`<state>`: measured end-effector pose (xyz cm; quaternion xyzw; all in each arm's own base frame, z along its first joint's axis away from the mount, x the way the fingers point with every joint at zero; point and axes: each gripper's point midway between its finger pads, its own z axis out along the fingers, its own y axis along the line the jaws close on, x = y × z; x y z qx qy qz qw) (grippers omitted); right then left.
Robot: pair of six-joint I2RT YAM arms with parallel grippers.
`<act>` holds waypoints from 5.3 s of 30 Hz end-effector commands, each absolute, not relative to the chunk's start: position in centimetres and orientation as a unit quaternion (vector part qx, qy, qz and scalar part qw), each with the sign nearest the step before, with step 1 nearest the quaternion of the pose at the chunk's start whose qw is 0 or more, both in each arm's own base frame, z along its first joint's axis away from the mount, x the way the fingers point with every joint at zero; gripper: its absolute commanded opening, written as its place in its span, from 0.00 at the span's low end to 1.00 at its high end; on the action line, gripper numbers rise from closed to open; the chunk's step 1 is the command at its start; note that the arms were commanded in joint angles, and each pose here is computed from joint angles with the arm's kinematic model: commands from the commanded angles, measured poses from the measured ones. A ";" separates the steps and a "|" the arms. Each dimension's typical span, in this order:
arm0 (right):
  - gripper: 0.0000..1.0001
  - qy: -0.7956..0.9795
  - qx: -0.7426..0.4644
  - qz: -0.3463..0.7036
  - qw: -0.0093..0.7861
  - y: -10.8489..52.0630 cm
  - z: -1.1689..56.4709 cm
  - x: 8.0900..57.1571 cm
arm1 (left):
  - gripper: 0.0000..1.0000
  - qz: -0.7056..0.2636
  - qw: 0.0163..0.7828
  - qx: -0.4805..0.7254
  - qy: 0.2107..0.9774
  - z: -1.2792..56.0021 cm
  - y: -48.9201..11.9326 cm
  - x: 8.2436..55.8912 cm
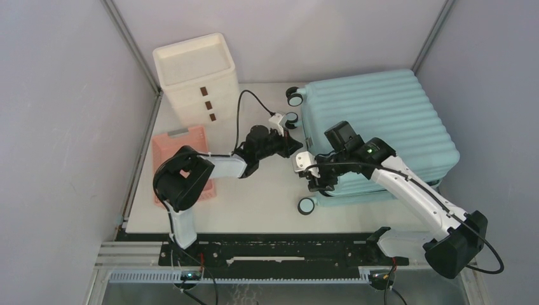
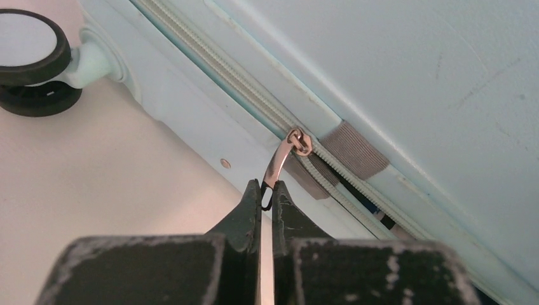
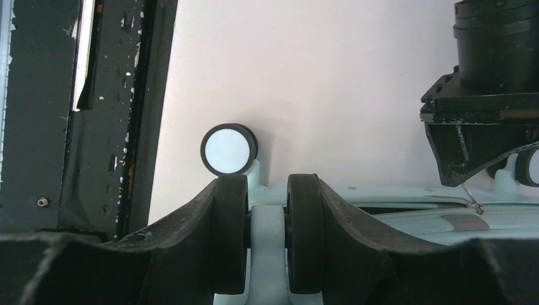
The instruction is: Open, take out, and arrange the luggage
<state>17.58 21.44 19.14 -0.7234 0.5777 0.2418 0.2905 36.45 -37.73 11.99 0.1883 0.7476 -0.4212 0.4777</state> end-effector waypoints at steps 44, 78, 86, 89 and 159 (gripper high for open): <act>0.00 0.565 -0.715 0.287 0.294 20.8 19.3 13.8 | 0.59 -0.616 0.376 0.292 0.628 16.9 -38.0 36.1; 0.00 0.564 -0.713 0.288 0.301 20.8 19.4 14.1 | 0.27 -0.650 0.286 0.286 0.643 14.1 -39.6 36.1; 0.00 0.565 -0.711 0.286 0.305 20.8 19.5 14.3 | 0.09 -0.643 0.306 0.272 0.647 14.8 -39.4 36.4; 0.00 0.565 -0.711 0.284 0.307 20.8 19.6 14.4 | 0.00 -0.635 0.325 0.262 0.650 15.5 -39.2 36.8; 0.00 0.498 -0.791 0.299 0.191 13.8 17.0 5.3 | 0.70 -0.655 0.402 0.282 0.574 18.5 -35.0 36.2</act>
